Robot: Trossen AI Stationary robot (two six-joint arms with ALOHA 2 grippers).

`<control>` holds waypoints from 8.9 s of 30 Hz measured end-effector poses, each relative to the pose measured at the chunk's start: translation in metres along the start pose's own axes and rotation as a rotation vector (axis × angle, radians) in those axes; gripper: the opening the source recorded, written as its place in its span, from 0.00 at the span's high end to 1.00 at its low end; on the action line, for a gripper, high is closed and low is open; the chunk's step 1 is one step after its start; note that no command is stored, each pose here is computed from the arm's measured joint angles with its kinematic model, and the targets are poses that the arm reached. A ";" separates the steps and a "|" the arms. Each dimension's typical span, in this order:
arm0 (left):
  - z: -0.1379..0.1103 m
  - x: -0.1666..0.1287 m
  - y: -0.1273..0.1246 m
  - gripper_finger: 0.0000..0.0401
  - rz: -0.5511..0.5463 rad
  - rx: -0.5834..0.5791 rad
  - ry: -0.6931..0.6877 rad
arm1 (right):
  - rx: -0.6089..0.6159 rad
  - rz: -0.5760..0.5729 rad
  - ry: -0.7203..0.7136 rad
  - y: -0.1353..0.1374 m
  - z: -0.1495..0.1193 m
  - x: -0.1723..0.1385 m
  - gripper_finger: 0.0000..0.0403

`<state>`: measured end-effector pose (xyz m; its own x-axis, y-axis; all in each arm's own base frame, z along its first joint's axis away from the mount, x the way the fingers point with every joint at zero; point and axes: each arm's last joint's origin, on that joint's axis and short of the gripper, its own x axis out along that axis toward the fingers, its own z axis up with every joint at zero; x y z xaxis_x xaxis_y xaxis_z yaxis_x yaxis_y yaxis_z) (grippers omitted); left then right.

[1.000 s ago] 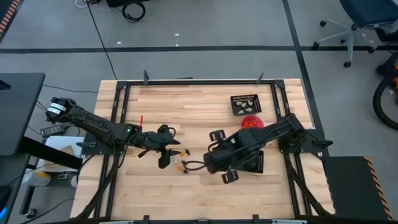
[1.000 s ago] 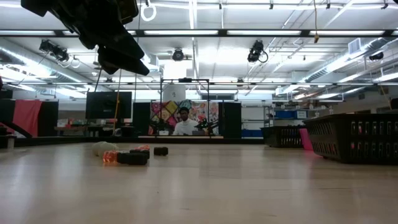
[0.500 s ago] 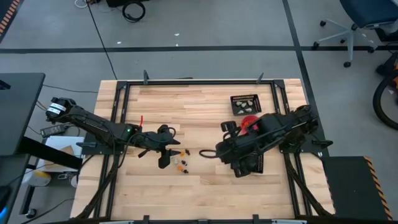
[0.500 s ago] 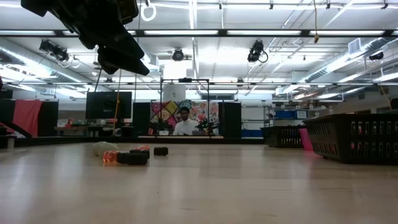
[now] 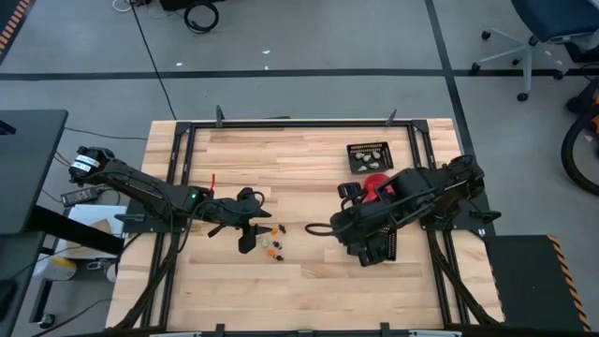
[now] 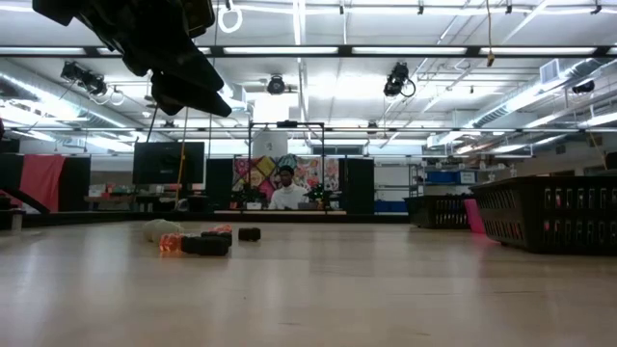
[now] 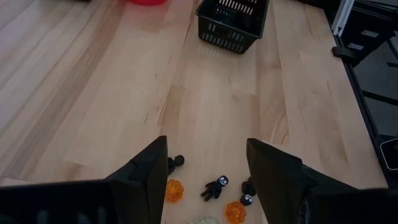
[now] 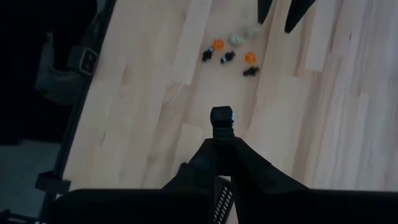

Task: Sort Halloween decoration
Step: Put the black skeleton toy into the bottom black bin

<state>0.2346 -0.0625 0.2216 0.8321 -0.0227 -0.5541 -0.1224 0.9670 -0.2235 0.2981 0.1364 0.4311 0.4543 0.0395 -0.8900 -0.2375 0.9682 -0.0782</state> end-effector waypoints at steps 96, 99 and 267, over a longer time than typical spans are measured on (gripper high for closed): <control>0.001 0.000 0.000 0.52 -0.003 -0.003 -0.011 | 0.442 0.022 0.343 -0.001 -0.203 0.204 0.87; 0.001 0.000 0.000 0.52 -0.002 -0.003 -0.011 | 0.447 0.021 0.341 -0.001 -0.203 0.204 0.83; -0.027 -0.005 0.016 0.52 0.205 -0.059 0.252 | 0.150 -0.135 0.093 -0.076 0.014 0.267 0.89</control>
<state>0.2141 -0.0540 0.1994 0.6274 0.1018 -0.7720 -0.3110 0.9417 -0.1286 0.4499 0.0766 0.2055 0.3903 -0.1088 -0.9143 -0.0461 0.9894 -0.1374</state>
